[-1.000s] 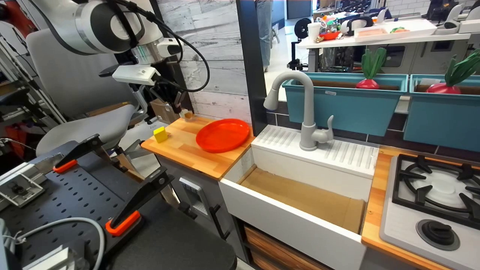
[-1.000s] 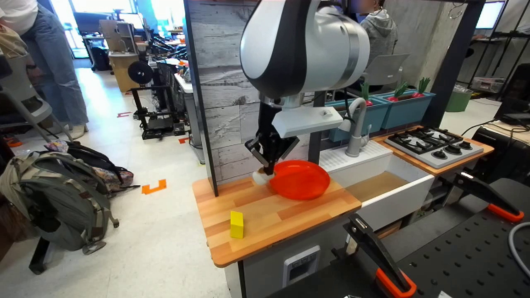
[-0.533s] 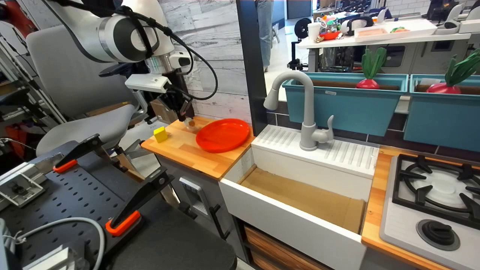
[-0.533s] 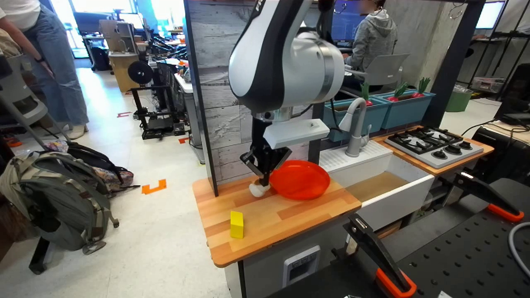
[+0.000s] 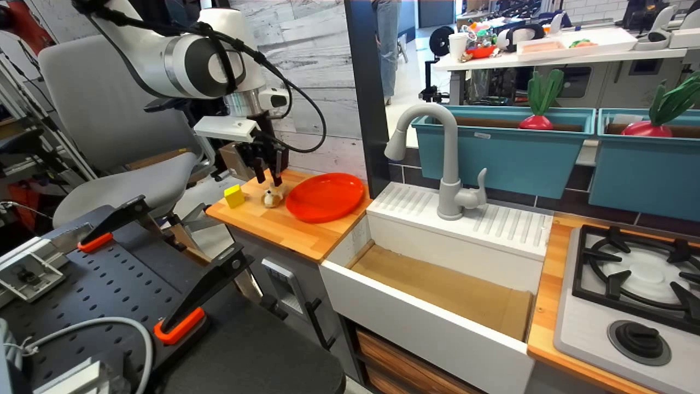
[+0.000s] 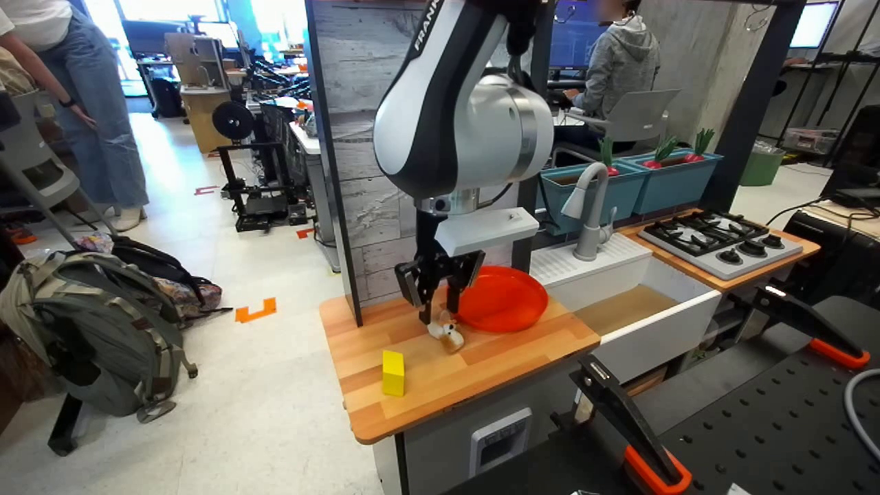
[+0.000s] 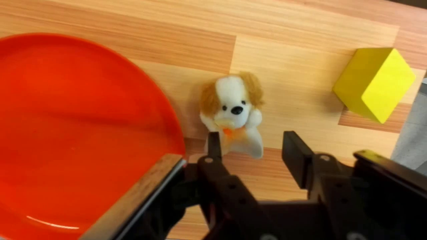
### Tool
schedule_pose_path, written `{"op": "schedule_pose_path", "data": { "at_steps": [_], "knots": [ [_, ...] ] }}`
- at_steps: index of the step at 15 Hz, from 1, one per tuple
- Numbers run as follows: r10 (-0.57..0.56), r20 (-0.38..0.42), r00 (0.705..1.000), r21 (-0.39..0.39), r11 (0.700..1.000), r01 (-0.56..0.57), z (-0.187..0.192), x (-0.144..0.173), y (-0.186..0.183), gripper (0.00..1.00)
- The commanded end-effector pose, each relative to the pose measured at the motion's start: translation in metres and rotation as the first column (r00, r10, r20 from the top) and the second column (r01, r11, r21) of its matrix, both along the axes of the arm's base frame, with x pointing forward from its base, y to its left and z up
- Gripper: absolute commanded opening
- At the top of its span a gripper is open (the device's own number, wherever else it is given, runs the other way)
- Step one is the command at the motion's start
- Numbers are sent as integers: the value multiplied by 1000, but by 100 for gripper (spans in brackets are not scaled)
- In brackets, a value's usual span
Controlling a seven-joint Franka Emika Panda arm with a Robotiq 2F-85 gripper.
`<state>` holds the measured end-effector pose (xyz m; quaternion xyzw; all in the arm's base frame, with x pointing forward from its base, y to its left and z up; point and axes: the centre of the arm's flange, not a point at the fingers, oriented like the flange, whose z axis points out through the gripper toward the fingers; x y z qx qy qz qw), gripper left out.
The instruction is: Remove the doll from the plate and put it on the table
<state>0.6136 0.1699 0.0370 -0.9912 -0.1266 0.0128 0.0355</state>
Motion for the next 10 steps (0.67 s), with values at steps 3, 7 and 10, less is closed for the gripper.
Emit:
{"op": "schedule_pose_path", "data": {
  "at_steps": [3,7,10],
  "knots": [
    [40,-3,999,-15,999,-40,22,-14,-2,98],
    [35,-84,996,-120,992,-45,48,-43,-19,100],
    [25,-68,997,-83,996,-31,29,-30,-17,100]
  ]
}}
